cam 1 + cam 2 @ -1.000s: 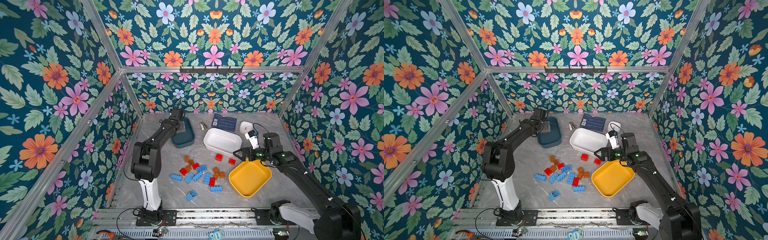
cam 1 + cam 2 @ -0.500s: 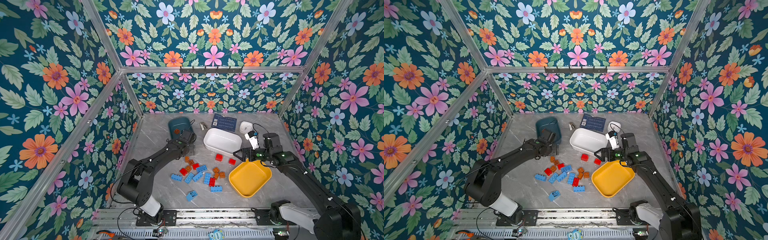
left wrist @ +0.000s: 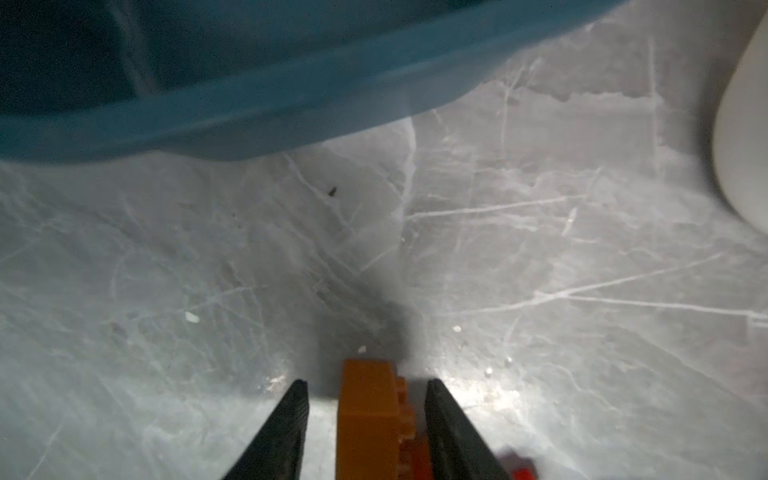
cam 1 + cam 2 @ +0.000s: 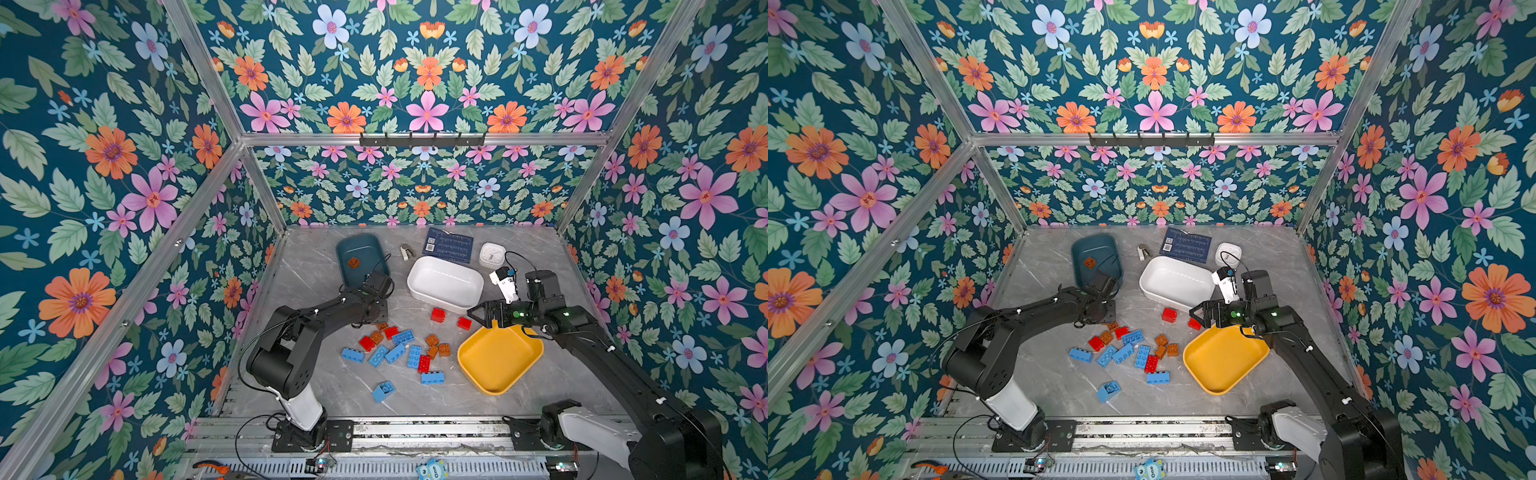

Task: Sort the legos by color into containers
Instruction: 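Grasp another orange-brown brick from the pile with the left gripper, then move the brick over the teal tub and release it with the left gripper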

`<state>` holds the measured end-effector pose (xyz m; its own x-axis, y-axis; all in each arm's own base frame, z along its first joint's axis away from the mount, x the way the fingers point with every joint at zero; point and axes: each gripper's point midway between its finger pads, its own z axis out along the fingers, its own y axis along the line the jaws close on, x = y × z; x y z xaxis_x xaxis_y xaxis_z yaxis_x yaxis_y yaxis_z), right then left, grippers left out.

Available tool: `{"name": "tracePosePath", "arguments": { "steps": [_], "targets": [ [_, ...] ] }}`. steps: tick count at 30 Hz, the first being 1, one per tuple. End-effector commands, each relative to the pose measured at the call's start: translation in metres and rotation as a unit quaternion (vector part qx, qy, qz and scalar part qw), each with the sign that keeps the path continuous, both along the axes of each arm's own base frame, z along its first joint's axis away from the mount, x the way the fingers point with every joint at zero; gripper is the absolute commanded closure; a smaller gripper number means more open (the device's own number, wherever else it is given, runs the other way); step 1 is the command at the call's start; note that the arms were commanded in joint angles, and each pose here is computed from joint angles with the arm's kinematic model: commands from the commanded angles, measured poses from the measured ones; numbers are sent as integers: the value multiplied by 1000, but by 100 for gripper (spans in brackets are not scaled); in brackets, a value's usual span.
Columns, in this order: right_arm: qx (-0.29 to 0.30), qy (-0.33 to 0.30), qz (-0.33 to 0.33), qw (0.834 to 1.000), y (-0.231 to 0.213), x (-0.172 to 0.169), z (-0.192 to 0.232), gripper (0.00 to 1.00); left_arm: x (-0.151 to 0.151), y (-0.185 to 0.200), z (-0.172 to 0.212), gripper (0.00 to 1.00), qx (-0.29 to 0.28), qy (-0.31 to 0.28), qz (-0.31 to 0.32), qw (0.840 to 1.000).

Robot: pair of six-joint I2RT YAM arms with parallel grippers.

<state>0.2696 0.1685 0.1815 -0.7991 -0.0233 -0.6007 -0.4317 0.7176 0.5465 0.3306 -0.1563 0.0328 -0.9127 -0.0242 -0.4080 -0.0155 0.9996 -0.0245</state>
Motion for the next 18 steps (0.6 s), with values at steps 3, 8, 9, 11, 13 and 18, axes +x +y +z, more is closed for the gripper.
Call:
{"name": "tracePosePath", "arguments": {
  "steps": [3, 8, 9, 11, 13, 18],
  "targets": [
    [-8, -1, 2, 1000, -1, -1, -3, 1, 2, 1, 1, 72, 5, -7, 1, 1000],
    [-8, -2, 2, 1000, -1, 0, -2, 1, 9, 3, 19, 77, 17, -21, -3, 1000],
    [-8, -4, 2, 1000, -1, 0, -1, 1, 12, 3, 26, 77, 20, -27, -6, 999],
    [-7, -6, 2, 1000, -1, 1, 1, 1, 20, 1, 42, 78, 23, -43, -13, 999],
    [-5, -9, 3, 1000, 0, 3, 4, 1, 30, 0, 60, 78, 32, -61, -18, 998],
    [3, -18, 4, 1000, 3, 7, 10, 1, 71, 4, 105, 77, 60, -113, -29, 991]
  ]
}}
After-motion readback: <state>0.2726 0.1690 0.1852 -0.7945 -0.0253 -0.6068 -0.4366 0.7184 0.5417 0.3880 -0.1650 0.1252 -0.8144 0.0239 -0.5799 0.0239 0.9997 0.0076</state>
